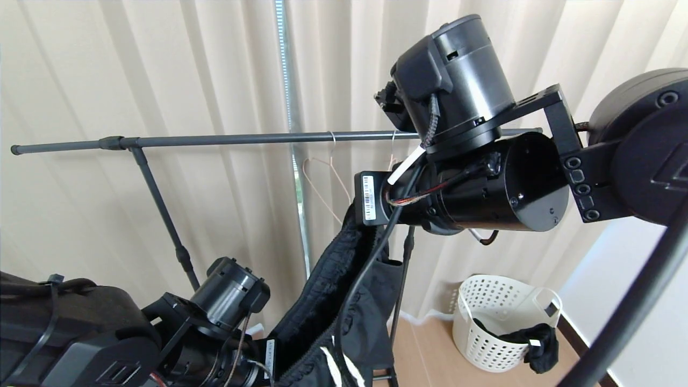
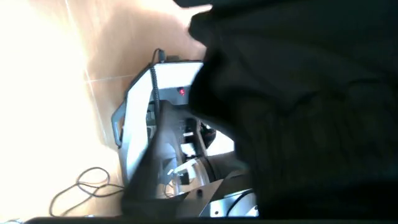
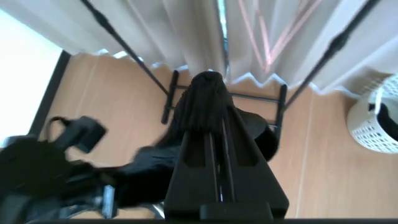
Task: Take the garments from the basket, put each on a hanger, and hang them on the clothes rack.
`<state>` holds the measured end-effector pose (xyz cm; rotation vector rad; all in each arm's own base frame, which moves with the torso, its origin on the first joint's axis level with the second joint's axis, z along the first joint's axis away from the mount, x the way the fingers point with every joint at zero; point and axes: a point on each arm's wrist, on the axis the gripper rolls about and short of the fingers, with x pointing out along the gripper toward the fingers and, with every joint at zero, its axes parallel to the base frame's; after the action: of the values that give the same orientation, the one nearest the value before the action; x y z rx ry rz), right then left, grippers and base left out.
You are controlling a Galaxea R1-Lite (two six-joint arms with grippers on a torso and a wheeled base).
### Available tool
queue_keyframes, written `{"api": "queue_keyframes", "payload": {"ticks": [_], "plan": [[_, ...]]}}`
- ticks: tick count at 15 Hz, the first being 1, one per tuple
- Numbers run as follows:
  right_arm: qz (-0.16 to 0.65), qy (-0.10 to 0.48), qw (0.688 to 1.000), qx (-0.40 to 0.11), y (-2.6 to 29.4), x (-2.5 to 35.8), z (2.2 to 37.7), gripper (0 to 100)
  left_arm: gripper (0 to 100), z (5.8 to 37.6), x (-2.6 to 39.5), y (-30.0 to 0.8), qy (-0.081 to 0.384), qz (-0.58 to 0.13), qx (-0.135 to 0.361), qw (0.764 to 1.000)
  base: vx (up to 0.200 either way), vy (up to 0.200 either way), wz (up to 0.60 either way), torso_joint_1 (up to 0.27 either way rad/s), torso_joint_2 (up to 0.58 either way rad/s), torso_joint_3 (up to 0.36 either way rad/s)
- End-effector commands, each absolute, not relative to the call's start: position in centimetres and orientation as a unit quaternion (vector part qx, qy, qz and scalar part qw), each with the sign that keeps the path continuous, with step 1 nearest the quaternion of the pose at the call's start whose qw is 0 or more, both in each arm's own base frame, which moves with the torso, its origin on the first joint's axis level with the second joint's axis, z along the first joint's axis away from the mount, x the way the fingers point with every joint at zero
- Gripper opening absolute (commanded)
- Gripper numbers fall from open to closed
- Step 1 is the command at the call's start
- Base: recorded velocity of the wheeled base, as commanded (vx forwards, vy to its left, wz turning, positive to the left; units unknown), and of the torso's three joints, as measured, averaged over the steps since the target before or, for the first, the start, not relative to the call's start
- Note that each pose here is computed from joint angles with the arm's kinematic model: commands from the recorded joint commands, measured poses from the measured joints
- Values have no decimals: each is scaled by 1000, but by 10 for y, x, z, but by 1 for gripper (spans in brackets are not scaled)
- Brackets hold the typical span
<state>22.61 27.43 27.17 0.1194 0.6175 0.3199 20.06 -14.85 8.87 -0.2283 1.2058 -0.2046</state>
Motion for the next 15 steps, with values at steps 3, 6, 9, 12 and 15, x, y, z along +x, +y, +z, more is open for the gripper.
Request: {"api": "queue_keyframes", "payload": {"ticks": [3,6,9,12,15], "plan": [[106,318,941,53,241,239,262,0,0,125,205,-151,497,-102,-92,857,0,0,0,0,0,0],[95,340,936,14,231,235,246,0,0,158,220,-160,498,-91,-62,860,0,0,0,0,0,0],[57,355,932,-43,214,236,226,0,0,181,242,-164,518,-28,0,855,0,0,0,0,0,0],[21,366,928,-62,191,242,218,0,0,180,242,-157,530,5,23,847,0,0,0,0,0,0],[-19,374,925,-67,163,256,215,0,0,176,241,-140,538,29,16,842,0,0,0,0,0,0]]}}
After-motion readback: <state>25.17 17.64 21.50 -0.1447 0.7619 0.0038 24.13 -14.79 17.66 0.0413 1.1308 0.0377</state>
